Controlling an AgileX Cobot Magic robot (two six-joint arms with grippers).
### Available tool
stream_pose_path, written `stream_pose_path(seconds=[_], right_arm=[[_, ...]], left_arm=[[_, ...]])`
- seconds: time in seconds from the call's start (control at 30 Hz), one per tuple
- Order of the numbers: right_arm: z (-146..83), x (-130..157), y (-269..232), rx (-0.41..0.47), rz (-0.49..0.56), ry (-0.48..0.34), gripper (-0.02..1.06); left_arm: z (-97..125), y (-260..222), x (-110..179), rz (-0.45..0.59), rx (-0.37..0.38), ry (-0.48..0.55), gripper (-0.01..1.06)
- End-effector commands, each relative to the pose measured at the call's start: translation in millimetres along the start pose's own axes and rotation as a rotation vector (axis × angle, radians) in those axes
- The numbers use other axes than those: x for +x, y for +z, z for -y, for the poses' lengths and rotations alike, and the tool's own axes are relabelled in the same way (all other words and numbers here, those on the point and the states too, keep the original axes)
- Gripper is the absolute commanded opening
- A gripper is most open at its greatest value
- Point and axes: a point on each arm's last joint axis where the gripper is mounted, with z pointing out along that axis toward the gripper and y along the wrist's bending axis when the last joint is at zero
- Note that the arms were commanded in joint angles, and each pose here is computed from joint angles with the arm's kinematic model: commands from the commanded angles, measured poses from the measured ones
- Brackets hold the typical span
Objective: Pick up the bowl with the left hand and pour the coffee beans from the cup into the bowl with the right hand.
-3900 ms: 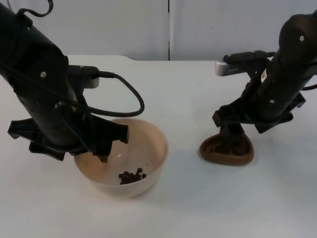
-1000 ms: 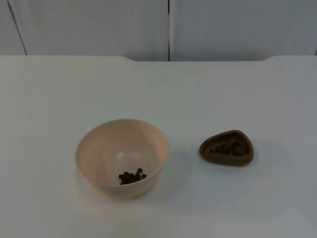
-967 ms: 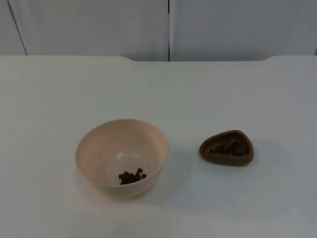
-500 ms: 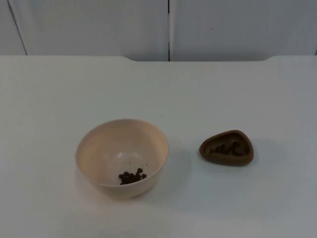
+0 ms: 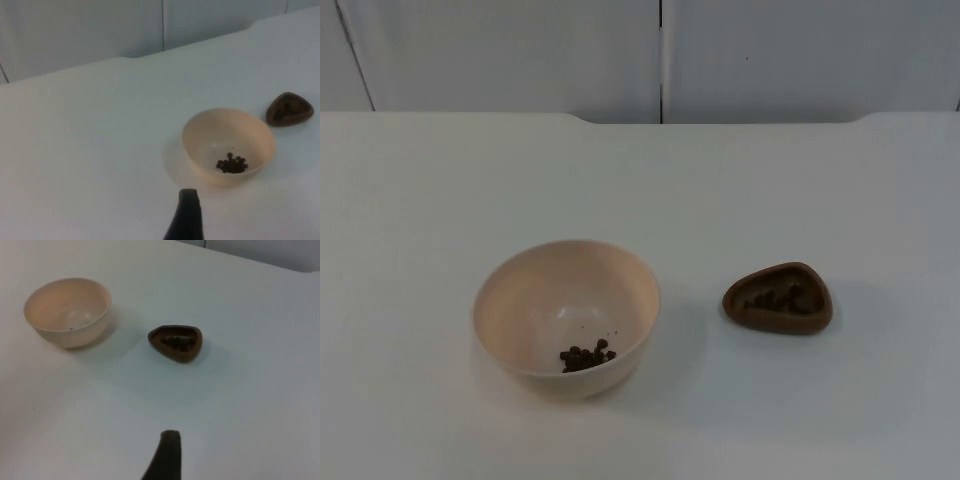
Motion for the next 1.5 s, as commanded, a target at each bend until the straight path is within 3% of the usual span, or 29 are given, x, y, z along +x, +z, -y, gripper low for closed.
stream_pose_path(seconds=[0.0, 0.2, 0.4, 1.17, 1.33, 1.43, 1.47], right_arm=[[0, 0, 0, -0.004, 0.007, -0.009, 0.74], [0, 0, 0, -0.004, 0.007, -0.009, 0.74], [0, 0, 0, -0.004, 0.007, -0.009, 0.74], [-1, 0, 0, -0.005, 0.009, -0.006, 0.74], [0, 0, 0, -0.004, 0.009, -0.007, 0.88], [0, 0, 0, -0.002, 0.008, -0.003, 1.06], [0, 0, 0, -0.002, 0.008, -0.003, 1.05]], left_arm=[[2, 0, 1, 0.001, 0.031, -0.001, 0.68], [4, 1, 1, -0.001, 0.05, -0.011, 0.68], [5, 26, 22, -0.095, 0.053, -0.007, 0.68], [5, 24, 20, -0.088, 0.053, 0.0, 0.68], [5, 24, 20, -0.088, 0.053, 0.0, 0.72], [5, 24, 20, -0.088, 0.053, 0.0, 0.89], [5, 24, 20, -0.088, 0.053, 0.0, 0.98]])
